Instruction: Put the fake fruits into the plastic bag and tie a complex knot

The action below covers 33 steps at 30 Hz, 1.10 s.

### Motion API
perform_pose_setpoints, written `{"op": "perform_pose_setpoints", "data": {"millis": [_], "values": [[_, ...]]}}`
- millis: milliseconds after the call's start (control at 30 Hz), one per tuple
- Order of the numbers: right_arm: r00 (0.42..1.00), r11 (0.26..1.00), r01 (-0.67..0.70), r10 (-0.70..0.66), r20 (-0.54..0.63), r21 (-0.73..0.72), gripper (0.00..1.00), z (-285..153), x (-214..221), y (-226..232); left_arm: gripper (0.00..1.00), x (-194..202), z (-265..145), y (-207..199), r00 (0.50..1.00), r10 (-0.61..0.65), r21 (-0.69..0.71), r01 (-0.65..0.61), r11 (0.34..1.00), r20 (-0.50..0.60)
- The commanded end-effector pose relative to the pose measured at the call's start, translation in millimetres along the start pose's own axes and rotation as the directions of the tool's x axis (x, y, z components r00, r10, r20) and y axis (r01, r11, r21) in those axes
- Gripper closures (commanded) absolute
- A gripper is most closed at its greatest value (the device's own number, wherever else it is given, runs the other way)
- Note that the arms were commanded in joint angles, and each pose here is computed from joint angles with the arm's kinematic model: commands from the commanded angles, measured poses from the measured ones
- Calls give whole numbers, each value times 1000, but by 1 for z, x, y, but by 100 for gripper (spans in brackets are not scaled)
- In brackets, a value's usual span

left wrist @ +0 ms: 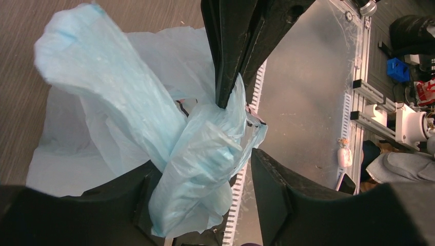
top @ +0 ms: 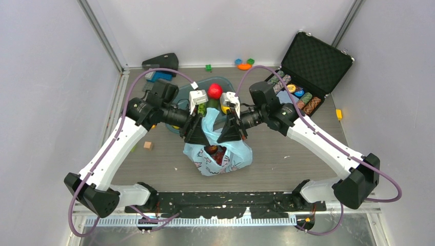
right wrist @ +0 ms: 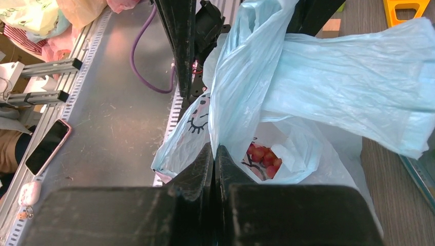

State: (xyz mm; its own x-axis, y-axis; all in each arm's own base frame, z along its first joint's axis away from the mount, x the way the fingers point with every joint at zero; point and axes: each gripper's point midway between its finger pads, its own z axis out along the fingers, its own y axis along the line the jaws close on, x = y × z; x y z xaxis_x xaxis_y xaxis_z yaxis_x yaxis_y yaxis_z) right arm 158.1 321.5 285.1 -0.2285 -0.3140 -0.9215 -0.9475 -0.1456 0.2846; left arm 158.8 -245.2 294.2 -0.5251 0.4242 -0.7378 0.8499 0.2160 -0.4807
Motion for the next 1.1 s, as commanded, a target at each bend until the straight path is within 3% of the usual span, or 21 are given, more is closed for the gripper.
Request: {"op": "perform_pose_setpoints", "data": {"millis": [0,167,367,533,600,800,900,1067], "values": [[998,998,61,-60,21,-29,95,-2,-17,9,43,-9,-3,-14,994,91,50,-93,994,57],[998,997,57,-56,20,-49,95,-2,-16,11,50,-12,-1,-13,993,93,55,-97,994,75],[999,998,50,-50,5,-44,95,-2,-14,9,71,-13,4,-11,994,76,76,-83,994,84],[998,998,57,-57,-3,12,94,-5,-17,3,97,-14,4,-12,992,86,81,-94,992,96],[998,997,57,-57,10,47,84,-8,-22,-1,100,-13,3,-13,989,100,76,-109,991,106],[991,988,39,-57,118,149,25,-20,-39,-9,100,-18,2,-13,975,145,54,-156,986,170],[982,986,12,-43,186,164,16,-20,-39,-7,100,-20,1,-14,969,157,48,-169,985,191],[969,986,-15,-26,244,163,13,-14,-46,-6,100,-22,1,-11,966,158,19,-166,986,206]]}}
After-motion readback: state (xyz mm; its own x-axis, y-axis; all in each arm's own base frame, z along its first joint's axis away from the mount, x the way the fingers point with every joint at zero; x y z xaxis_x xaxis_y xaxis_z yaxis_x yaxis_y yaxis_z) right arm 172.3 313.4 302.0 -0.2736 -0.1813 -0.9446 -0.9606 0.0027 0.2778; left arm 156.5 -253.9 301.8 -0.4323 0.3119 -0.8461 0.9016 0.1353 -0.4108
